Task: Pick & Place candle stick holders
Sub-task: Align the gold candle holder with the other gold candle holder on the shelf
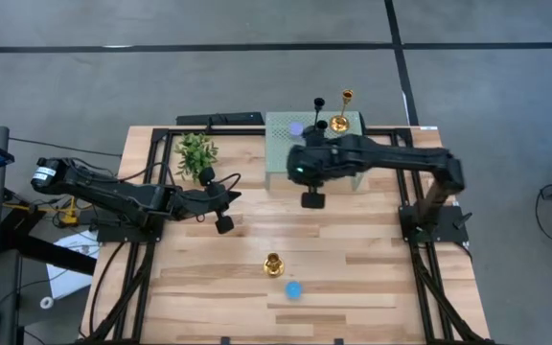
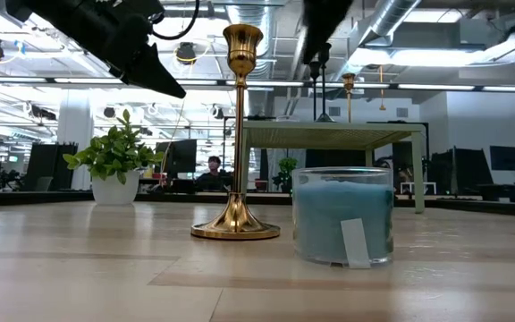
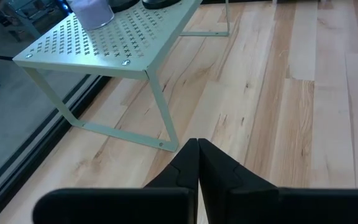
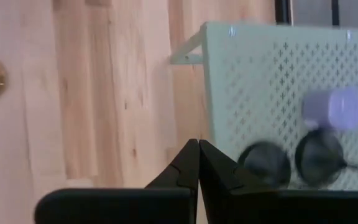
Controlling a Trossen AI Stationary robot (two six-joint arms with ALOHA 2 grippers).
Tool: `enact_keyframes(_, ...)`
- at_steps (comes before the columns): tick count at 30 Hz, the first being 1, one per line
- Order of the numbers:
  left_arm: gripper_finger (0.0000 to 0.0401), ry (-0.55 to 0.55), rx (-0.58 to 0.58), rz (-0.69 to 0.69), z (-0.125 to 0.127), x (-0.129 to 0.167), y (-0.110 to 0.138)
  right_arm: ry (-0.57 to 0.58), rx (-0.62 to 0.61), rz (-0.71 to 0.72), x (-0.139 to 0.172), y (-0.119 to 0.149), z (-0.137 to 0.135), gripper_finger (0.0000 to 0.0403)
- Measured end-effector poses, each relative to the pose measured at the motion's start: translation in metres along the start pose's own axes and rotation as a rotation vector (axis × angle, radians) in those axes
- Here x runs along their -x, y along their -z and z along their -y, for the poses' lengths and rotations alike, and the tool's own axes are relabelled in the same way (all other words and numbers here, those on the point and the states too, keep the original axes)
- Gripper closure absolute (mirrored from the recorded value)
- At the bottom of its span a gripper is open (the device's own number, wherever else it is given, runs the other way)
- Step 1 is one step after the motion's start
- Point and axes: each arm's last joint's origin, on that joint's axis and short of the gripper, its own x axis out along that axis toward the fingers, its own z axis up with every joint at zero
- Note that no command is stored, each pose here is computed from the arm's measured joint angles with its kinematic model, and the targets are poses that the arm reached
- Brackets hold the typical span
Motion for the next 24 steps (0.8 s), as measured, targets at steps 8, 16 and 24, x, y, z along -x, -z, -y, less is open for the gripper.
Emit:
enact_keyframes(8, 0.0396, 0.000, 0.000, 0.000, 0.000, 0.000, 0.000, -0.026, -0.102, 0.102, -0.002, 0.068, -0.037, 0.0403)
enact_keyframes(16, 0.0394, 0.000, 0.001, 0.000, 0.000, 0.000, 0.000, -0.124, -0.233, 0.275, -0.013, 0.135, -0.072, 0.0403)
enact_keyframes(24, 0.0394, 0.001, 0.001, 0.000, 0.000, 0.000, 0.000, -0.151, -0.256, 0.475, -0.039, 0.185, -0.103, 0.0403)
